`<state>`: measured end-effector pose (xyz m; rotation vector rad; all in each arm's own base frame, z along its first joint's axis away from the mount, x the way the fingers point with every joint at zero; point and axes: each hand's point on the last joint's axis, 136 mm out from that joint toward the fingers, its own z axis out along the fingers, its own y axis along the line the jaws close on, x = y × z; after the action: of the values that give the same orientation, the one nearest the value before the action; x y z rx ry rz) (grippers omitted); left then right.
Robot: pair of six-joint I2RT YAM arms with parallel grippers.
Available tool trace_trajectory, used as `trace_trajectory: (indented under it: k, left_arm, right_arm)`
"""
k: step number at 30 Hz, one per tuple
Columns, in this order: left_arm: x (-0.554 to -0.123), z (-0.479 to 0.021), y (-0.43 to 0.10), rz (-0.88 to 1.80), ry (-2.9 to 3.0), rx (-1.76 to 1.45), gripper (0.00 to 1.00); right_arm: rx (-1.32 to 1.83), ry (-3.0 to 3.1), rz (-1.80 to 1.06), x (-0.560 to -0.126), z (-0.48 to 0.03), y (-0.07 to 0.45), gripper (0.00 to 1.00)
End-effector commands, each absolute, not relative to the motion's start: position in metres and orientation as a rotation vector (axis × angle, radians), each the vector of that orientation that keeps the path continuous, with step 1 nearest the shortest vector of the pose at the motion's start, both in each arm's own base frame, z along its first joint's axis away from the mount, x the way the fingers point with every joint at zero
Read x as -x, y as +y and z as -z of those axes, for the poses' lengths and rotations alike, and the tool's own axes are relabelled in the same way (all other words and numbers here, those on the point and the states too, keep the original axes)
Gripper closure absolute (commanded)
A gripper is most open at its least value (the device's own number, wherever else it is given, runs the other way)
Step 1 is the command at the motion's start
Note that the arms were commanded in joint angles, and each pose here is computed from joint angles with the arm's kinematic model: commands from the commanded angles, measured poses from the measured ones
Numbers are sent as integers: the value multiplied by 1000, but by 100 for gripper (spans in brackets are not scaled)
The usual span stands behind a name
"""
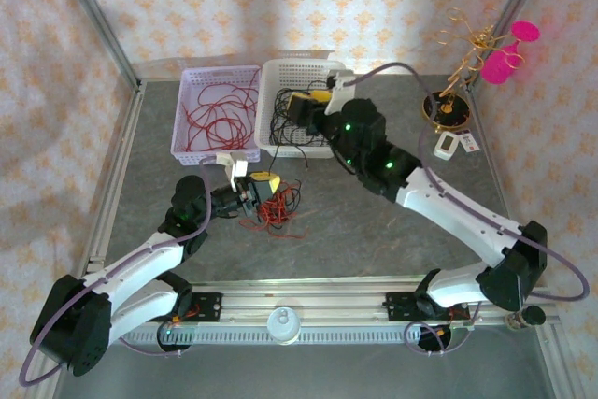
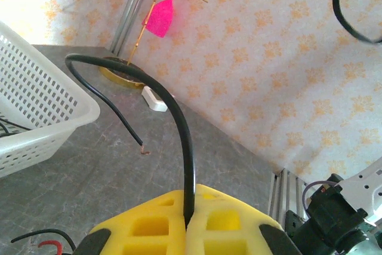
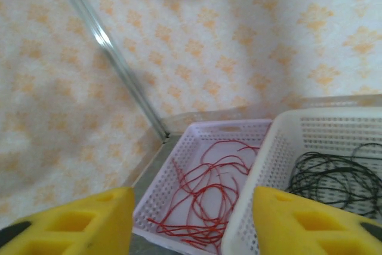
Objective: Untangle the cables
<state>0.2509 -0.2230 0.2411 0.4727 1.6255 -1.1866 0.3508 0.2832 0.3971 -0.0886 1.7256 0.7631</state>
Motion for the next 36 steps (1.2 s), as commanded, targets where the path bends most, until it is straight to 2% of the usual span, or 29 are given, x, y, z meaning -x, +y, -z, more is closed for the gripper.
trace_trajectory:
  k: [1, 3, 5, 7, 14, 23, 26, 31, 32, 36]
  left_arm:
    - [-245, -264, -225, 1211, 1546, -500, 100]
    - [-245, -268, -227, 1210, 1544, -511, 100]
    - [-245, -273, -228, 1210, 1539, -525, 100]
    - [-245, -278, -230, 1217, 1530, -538, 100]
    - [-245, -288, -241, 1253, 1523, -606, 100]
    - [-243, -281, -245, 1228, 1548, -652, 100]
    - [-246, -280, -245, 1211, 1555, -646, 100]
    - [-255, -276, -242, 1163, 1562, -611, 100]
    - [-258, -276, -241, 1156, 1559, -598, 96]
    - [-266, -280, -239, 1147, 1489, -550, 51]
  right_arm:
    - [-147, 2032, -863, -359, -338, 234, 39]
    - [-270, 2115, -1075, -350, -311, 221, 39]
    - [-253, 2069, -1340, -326, -308, 232, 39]
    - [-189, 1987, -1489, -301, -323, 245, 36]
    - [62, 1952, -1529, -263, -332, 320, 25]
    - [96, 1954, -1578, -281, -326, 362, 26]
    - [129, 1972, -1562, -285, -321, 370, 40]
    - [166, 1970, -1507, -288, -326, 369, 84]
    - [172, 1962, -1500, -288, -330, 369, 89]
    - [247, 1934, -1495, -284, -355, 373, 99]
